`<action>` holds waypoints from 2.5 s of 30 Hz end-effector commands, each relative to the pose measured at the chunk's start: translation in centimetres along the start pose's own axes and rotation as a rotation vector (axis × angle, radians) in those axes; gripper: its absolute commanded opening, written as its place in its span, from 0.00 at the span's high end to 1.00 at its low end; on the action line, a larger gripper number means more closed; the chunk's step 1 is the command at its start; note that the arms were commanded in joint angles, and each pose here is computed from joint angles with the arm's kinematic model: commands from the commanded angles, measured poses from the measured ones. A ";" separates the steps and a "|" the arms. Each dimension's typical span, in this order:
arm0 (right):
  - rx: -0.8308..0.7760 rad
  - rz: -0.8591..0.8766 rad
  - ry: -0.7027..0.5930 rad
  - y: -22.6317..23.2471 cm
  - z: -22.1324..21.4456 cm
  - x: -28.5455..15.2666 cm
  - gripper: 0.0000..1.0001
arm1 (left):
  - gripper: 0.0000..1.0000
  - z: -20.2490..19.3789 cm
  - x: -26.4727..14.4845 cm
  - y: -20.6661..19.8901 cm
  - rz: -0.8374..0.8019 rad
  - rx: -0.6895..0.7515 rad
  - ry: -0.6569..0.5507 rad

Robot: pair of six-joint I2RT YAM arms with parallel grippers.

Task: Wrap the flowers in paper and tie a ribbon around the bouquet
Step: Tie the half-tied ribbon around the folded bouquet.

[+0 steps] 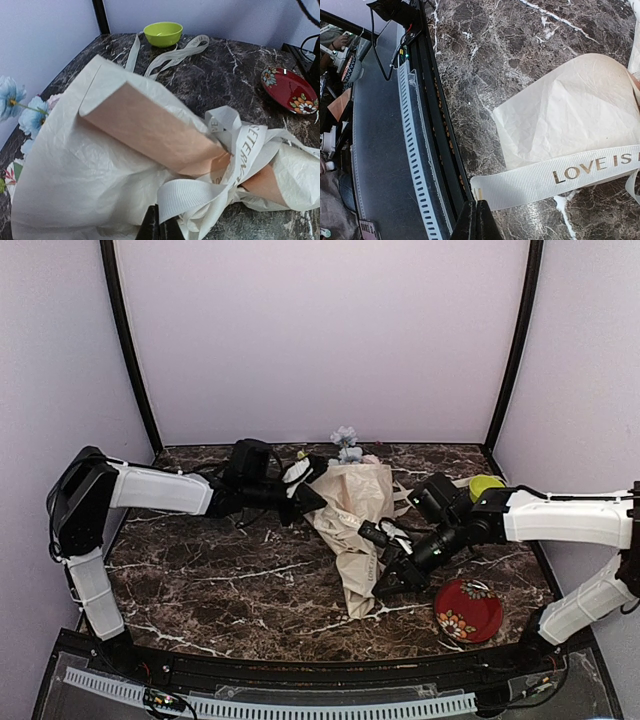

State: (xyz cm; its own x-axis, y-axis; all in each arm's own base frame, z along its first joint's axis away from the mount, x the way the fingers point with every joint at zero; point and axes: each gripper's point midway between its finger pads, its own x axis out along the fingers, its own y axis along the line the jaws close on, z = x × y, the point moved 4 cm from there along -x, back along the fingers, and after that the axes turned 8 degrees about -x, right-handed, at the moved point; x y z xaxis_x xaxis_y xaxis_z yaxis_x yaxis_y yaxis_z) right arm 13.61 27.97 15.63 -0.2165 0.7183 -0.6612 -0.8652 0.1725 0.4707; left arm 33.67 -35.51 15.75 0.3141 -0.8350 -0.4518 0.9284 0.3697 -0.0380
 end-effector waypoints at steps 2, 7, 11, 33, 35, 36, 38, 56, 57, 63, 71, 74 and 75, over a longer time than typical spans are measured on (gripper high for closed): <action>0.017 -0.016 -0.020 -0.9 0.1 0.0 1.00 | 1.00 4.3 -1.9 -3.4 -0.165 0.083 -0.096; 0.027 -0.043 -0.052 -1.3 0.5 -0.9 0.78 | 1.00 5.0 -2.3 -5.3 -0.274 0.089 -0.127; 0.020 -0.059 -0.183 -1.7 2.2 -3.8 0.57 | 1.00 5.0 -2.1 -4.8 -0.241 0.074 -0.129; 0.615 -0.306 -0.537 -16.2 2.7 -6.5 0.25 | 1.00 2.2 -1.7 -4.8 -0.208 0.026 -0.054; 0.623 -0.284 -0.526 -16.6 2.6 -5.8 0.26 | 1.00 1.9 -1.6 -4.6 -0.196 0.026 -0.043; 0.628 -0.271 -0.522 -16.8 2.5 -5.4 0.27 | 1.00 1.7 -1.6 -4.6 -0.193 0.026 -0.036; 0.629 -0.243 -0.525 -16.9 2.6 -5.0 0.27 | 1.00 1.6 -1.6 -4.6 -0.189 0.027 -0.029; 0.628 -0.265 -0.458 -16.3 1.7 -5.1 1.00 | 1.00 -0.9 -1.5 -2.7 -0.046 0.019 0.057; 0.625 -0.275 -0.458 -16.2 1.6 -5.4 1.00 | 1.00 -1.2 -1.4 -2.4 -0.033 0.014 0.067; 0.625 -0.304 -0.412 -15.2 -0.1 -6.0 1.00 | 1.00 -2.4 -1.4 -0.1 0.024 -0.064 0.076; 0.652 -0.328 -0.322 -14.1 -3.0 -5.5 1.00 | 1.00 -2.4 -0.3 2.7 0.117 -0.100 0.071; 0.663 -0.363 -0.288 -13.9 -3.9 -5.7 1.00 | 1.00 -3.6 0.2 3.8 0.146 -0.122 0.110; 0.664 -0.370 -0.284 -13.9 -4.2 -5.8 1.00 | 1.00 -4.0 0.4 4.0 0.155 -0.126 0.124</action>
State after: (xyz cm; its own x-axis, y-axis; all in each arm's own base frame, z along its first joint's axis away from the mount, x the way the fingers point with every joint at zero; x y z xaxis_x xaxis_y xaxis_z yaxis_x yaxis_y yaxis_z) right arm 25.74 19.82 10.55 0.2206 0.7077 -0.6712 -0.3830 0.6957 0.6076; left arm 35.33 -33.13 12.59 0.3780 -0.7498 -0.5430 0.8673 0.4920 -0.0756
